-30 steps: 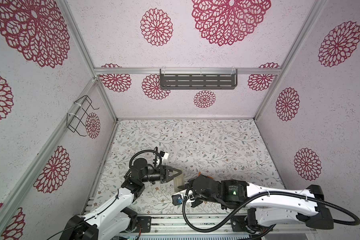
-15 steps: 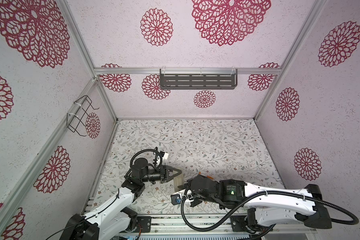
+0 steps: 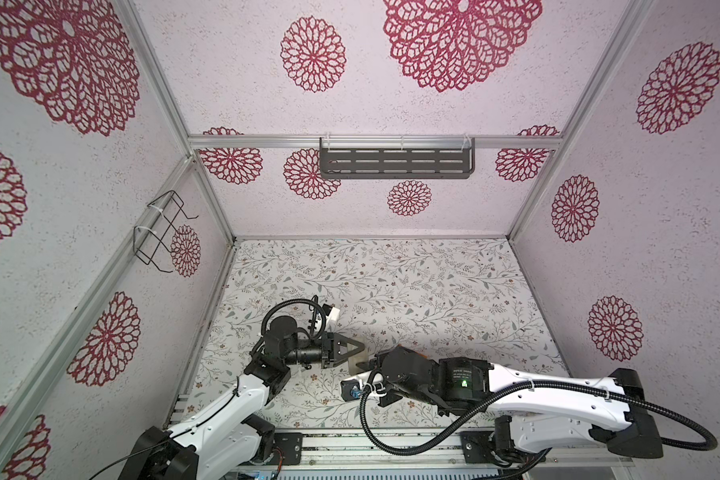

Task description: Load the batteries into the remote control

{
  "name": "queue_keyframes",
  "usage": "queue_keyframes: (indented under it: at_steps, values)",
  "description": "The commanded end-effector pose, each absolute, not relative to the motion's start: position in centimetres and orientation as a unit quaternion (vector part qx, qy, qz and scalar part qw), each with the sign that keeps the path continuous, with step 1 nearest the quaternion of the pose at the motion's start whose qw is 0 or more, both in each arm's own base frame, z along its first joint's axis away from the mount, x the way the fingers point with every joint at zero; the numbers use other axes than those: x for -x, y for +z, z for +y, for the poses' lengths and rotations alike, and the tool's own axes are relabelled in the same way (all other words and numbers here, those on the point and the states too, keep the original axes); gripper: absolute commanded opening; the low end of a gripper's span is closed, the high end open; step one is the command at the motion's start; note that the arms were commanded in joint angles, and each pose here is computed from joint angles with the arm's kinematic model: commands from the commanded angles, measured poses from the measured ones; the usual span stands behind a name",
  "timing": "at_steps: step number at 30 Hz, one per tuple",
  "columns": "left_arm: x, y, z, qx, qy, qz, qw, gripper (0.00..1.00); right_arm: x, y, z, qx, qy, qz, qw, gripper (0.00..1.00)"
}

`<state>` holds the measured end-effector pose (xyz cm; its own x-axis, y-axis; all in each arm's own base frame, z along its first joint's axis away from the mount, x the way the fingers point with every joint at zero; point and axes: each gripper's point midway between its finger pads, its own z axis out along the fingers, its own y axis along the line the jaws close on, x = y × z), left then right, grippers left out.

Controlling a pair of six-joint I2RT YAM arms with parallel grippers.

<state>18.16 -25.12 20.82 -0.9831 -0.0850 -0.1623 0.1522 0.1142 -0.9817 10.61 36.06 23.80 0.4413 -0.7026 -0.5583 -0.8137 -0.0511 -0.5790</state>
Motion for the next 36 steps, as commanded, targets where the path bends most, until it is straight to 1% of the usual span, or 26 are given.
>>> queue_keyframes:
  at_steps: [1, 7, 12, 26, 36]
  values:
    - [-17.8, 22.9, -25.4, -0.054, -0.68, 0.724, 0.102, 0.0, -9.7, 25.1, 35.8, 0.72, 0.098, 0.521, 0.448, 0.25]
    - [-17.6, 22.9, -25.4, -0.057, -0.68, 0.724, 0.101, 0.0, -8.2, 25.0, 35.7, 0.726, 0.14, 0.518, 0.43, 0.26]
    - [-17.6, 22.8, -25.4, -0.058, -0.679, 0.725, 0.101, 0.0, -8.0, 24.2, 35.6, 0.732, 0.139, 0.522, 0.415, 0.26]
    - [-17.5, 22.8, -25.4, -0.058, -0.679, 0.725, 0.101, 0.0, -7.5, 24.1, 35.5, 0.736, 0.152, 0.524, 0.401, 0.26]
    - [-17.4, 22.6, -25.3, -0.058, -0.678, 0.726, 0.1, 0.0, -7.1, 25.1, 35.6, 0.729, 0.171, 0.519, 0.412, 0.27]
